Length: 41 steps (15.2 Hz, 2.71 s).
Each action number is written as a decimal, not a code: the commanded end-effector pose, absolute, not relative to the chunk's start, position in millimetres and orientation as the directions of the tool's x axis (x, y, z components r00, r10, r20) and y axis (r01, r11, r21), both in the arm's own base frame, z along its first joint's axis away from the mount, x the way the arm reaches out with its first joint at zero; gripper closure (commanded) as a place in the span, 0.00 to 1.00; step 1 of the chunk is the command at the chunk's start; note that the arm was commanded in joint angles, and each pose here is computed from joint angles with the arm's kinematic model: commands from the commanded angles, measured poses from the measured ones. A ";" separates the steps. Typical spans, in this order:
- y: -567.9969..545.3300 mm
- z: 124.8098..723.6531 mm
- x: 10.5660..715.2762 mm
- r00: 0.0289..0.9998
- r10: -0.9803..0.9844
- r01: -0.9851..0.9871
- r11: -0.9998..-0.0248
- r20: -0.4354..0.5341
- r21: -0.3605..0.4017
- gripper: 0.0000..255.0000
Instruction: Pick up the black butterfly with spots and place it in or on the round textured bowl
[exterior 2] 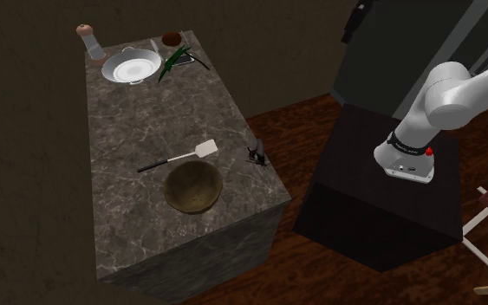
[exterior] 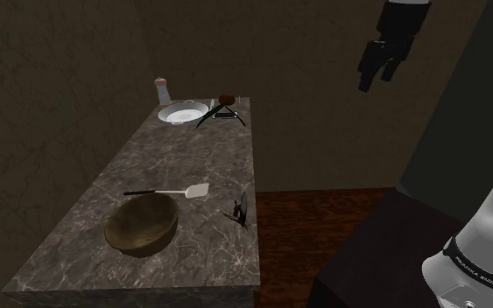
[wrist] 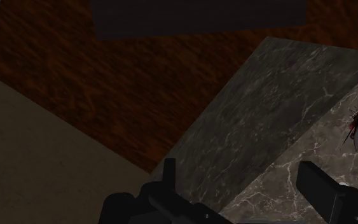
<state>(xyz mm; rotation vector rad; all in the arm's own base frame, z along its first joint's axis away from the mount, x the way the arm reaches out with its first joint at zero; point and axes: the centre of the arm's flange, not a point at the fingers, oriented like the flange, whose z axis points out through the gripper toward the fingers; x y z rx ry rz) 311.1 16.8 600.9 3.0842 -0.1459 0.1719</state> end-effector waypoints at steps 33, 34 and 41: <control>319.1 325.1 371.4 0.965 -0.104 -0.098 -0.995 0.241 -0.035 0.00; 328.8 316.9 373.9 0.964 -0.104 -0.098 -0.994 0.245 -0.037 0.00; 334.1 282.2 383.1 0.963 -0.105 -0.098 -0.994 0.247 -0.038 0.00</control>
